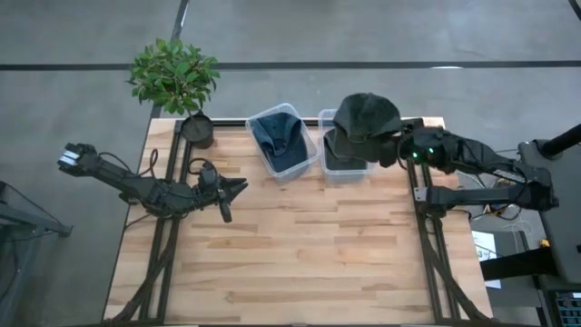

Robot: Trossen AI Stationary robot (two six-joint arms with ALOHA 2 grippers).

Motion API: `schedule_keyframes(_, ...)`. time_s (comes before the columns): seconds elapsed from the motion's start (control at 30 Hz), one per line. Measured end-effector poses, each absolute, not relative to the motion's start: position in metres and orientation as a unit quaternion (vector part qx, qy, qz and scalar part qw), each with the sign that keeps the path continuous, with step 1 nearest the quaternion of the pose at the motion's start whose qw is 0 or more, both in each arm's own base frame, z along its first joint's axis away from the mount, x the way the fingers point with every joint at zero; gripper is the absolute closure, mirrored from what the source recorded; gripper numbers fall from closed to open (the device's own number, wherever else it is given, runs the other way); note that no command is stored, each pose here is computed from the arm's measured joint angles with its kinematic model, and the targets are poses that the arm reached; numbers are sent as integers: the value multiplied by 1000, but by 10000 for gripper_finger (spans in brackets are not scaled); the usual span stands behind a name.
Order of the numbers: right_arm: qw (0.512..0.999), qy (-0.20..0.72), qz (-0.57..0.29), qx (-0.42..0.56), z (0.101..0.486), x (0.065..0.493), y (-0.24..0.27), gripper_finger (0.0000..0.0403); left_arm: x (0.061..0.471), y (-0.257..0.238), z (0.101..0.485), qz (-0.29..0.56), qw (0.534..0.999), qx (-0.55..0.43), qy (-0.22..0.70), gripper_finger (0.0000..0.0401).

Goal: Pick & Place hat
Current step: Put the black cap into the right transparent bin

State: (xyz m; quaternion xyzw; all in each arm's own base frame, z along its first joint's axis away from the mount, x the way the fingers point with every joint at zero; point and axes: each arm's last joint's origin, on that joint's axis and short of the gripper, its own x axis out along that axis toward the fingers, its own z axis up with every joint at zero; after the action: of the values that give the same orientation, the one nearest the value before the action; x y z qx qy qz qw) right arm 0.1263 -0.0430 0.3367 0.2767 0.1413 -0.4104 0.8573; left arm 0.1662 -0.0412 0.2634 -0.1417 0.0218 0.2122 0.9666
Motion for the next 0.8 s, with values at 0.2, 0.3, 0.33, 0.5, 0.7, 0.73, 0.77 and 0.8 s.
schedule_keyframes(0.2, 838, 190, -402, 315, 326, 137, -78, 391, 166, -41, 263, 212, 967, -142, 22, 337)
schedule_keyframes(0.3, 834, 191, -386, 346, 322, 140, -98, 391, 166, -41, 263, 212, 967, -142, 22, 337)
schedule_keyframes(0.33, 831, 195, -381, 355, 320, 141, -105, 391, 166, -41, 263, 212, 967, -142, 22, 337)
schedule_keyframes(0.5, 809, 222, -369, 399, 305, 146, -131, 391, 166, -41, 263, 212, 967, -142, 22, 337)
schedule_keyframes(0.7, 792, 260, -373, 409, 289, 156, -144, 390, 166, -41, 263, 213, 967, -141, 23, 337)
schedule_keyframes(0.73, 790, 264, -373, 409, 288, 157, -145, 390, 166, -41, 263, 212, 967, -141, 23, 337)
schedule_keyframes(0.77, 788, 268, -373, 410, 286, 158, -146, 390, 166, -41, 263, 213, 967, -140, 24, 337)
schedule_keyframes(0.8, 786, 272, -374, 411, 285, 158, -146, 390, 166, -41, 263, 213, 967, -140, 25, 337)
